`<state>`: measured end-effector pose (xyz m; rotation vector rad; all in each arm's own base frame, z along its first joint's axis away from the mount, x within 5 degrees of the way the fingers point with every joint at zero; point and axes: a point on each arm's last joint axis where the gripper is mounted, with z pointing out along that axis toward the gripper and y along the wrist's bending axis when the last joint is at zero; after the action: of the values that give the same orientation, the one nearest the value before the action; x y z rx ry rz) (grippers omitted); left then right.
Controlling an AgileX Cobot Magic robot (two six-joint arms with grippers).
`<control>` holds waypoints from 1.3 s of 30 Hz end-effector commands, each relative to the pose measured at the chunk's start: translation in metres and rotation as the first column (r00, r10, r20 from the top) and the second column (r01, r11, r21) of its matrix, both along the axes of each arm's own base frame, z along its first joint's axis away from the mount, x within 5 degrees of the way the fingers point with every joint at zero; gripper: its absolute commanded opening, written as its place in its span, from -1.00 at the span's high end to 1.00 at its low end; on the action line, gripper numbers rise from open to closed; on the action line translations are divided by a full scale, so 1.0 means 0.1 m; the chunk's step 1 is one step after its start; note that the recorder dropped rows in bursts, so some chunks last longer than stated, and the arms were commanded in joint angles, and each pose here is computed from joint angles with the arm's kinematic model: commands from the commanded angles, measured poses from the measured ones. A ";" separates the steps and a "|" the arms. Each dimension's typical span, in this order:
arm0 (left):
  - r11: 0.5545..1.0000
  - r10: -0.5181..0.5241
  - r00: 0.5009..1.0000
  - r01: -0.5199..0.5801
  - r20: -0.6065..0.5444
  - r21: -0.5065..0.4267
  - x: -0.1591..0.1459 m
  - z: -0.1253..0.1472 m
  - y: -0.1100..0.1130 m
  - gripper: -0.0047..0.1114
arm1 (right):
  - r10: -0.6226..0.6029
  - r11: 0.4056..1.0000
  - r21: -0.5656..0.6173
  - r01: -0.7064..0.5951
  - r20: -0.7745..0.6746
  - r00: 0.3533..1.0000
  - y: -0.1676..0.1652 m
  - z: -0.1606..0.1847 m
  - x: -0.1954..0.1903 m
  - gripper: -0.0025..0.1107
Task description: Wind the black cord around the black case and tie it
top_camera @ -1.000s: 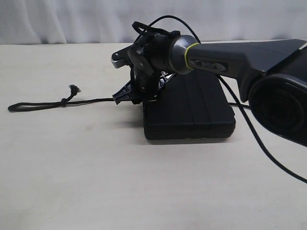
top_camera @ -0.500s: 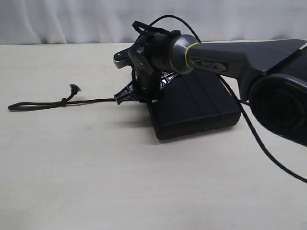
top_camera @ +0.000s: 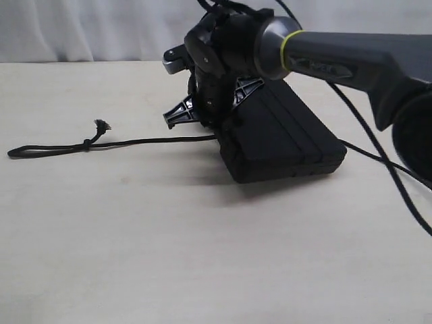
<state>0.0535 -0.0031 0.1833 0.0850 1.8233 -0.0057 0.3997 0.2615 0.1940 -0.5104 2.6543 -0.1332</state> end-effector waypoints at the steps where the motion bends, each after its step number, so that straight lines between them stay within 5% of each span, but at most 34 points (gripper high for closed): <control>1: 1.000 0.002 1.000 -0.002 0.011 -0.009 0.00 0.00 0.00 0.92 | 0.037 0.999 -0.022 -0.035 0.087 0.996 -0.10 0.41 -0.03 0.88; 11: 1.000 0.002 1.000 -0.002 0.011 -0.009 0.00 0.00 0.00 0.92 | -0.049 0.994 -0.091 0.059 0.116 0.992 -0.52 0.87 -0.06 0.88; 20: 1.000 0.002 1.000 -0.002 0.011 -0.009 0.00 0.00 0.00 0.92 | -0.022 0.997 0.074 0.024 -0.029 0.999 -0.94 1.01 0.03 0.88; 24: 1.000 0.002 1.000 -0.002 0.011 -0.009 0.00 0.00 0.00 0.92 | 0.154 0.984 0.102 -0.145 -0.086 0.984 -0.80 1.02 -0.08 0.87; 29: 1.000 0.002 1.000 -0.002 0.011 -0.009 0.00 0.00 0.00 0.92 | 0.115 0.963 -0.254 -0.092 0.076 0.990 -0.42 1.10 -0.33 0.84; 33: 1.000 0.002 1.000 -0.002 0.011 -0.009 0.00 0.00 0.00 0.92 | 0.206 0.958 -0.208 -0.196 0.029 0.978 0.20 0.91 -0.78 0.25; 39: 1.000 0.002 1.000 -0.002 0.011 -0.009 0.00 0.00 0.00 0.92 | 0.283 0.887 -0.426 -0.179 0.195 0.939 0.91 0.34 -1.17 0.21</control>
<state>0.0535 -0.0031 0.1833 0.0850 1.8233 -0.0057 0.2895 0.3387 0.2460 -0.8565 2.3479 -0.5717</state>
